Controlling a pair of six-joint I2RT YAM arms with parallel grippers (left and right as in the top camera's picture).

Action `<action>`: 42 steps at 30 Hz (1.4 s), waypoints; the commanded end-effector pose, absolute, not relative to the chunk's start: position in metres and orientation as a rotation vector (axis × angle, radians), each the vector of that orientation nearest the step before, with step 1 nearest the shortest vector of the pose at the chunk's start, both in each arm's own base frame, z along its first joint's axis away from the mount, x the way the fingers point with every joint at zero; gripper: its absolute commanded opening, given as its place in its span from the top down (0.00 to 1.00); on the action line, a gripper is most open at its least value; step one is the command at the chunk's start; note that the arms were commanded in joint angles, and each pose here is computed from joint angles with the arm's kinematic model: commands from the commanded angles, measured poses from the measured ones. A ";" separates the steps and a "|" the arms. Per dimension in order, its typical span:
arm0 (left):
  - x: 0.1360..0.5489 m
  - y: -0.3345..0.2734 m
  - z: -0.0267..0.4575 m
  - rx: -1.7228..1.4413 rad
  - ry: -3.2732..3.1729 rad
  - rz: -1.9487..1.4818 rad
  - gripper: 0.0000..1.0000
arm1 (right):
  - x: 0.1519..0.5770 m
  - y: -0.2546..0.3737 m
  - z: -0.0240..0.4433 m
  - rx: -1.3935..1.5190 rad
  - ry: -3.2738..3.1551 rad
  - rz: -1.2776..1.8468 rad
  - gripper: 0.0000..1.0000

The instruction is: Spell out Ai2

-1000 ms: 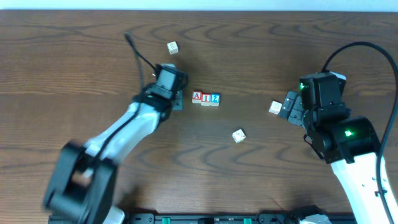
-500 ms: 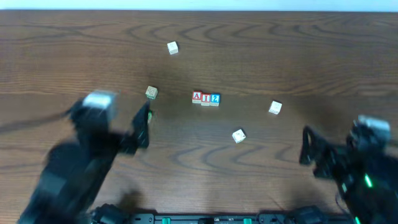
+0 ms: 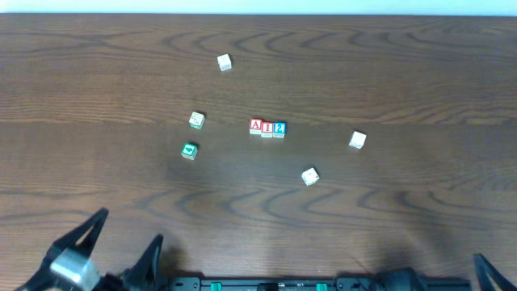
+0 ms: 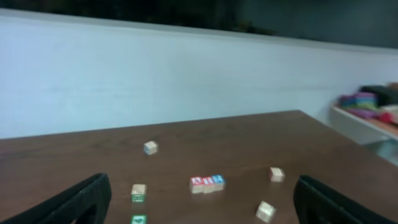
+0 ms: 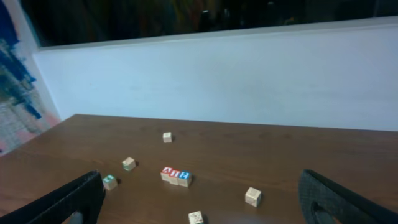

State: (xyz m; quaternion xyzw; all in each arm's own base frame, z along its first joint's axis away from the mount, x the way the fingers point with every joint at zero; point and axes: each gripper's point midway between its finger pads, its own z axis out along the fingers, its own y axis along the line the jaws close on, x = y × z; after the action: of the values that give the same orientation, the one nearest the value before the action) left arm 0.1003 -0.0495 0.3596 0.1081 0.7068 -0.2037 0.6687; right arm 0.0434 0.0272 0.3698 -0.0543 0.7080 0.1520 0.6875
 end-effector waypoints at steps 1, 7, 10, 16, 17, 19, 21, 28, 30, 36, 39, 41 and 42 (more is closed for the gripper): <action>0.131 -0.044 0.324 0.158 1.681 -0.376 0.05 | 0.061 0.033 0.350 -0.137 1.650 0.312 0.01; 0.185 -0.064 0.271 0.123 1.690 -0.372 0.05 | 0.123 0.045 0.305 -0.095 1.725 0.360 0.01; 0.200 -0.047 0.236 0.040 1.757 -0.244 0.04 | 0.151 0.049 0.278 -0.074 1.753 0.376 0.01; 0.233 -0.049 0.215 -0.044 1.632 -0.230 0.05 | 0.207 0.054 0.225 -0.003 1.726 0.427 0.01; 0.237 -0.040 0.210 -0.098 1.613 -0.183 0.04 | 0.212 0.055 0.216 -0.016 1.723 0.417 0.01; 0.242 -0.030 0.200 -0.164 1.583 -0.147 0.05 | 0.221 0.056 0.195 -0.039 1.731 0.395 0.01; 0.245 -0.026 0.187 -0.191 1.568 -0.126 0.05 | 0.227 0.055 0.170 -0.043 1.763 0.373 0.01; 0.243 -0.018 0.133 -0.175 1.731 -0.014 0.05 | 0.234 0.050 0.136 -0.010 1.824 0.336 0.01; 0.242 -0.018 0.130 -0.170 1.745 -0.008 0.05 | 0.234 0.045 0.134 0.010 1.831 0.310 0.01; 0.240 -0.017 0.117 -0.146 1.801 0.024 0.05 | 0.234 0.044 0.134 0.012 1.831 0.309 0.01; 0.240 -0.017 0.117 -0.146 1.800 0.024 0.05 | 0.234 0.044 0.134 0.012 1.831 0.308 0.01; 0.240 -0.017 0.117 -0.146 1.800 0.024 0.05 | 0.234 0.044 0.134 0.012 1.831 0.309 0.01; 0.240 -0.017 0.117 -0.146 1.800 0.024 0.05 | 0.234 0.044 0.134 0.012 1.831 0.308 0.01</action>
State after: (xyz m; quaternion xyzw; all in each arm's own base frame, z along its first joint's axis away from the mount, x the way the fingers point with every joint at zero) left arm 0.2430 -0.0232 0.1352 -0.0650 0.7641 -0.0143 0.6417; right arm 0.2335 0.0497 0.1427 0.0008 0.7827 0.1483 0.6045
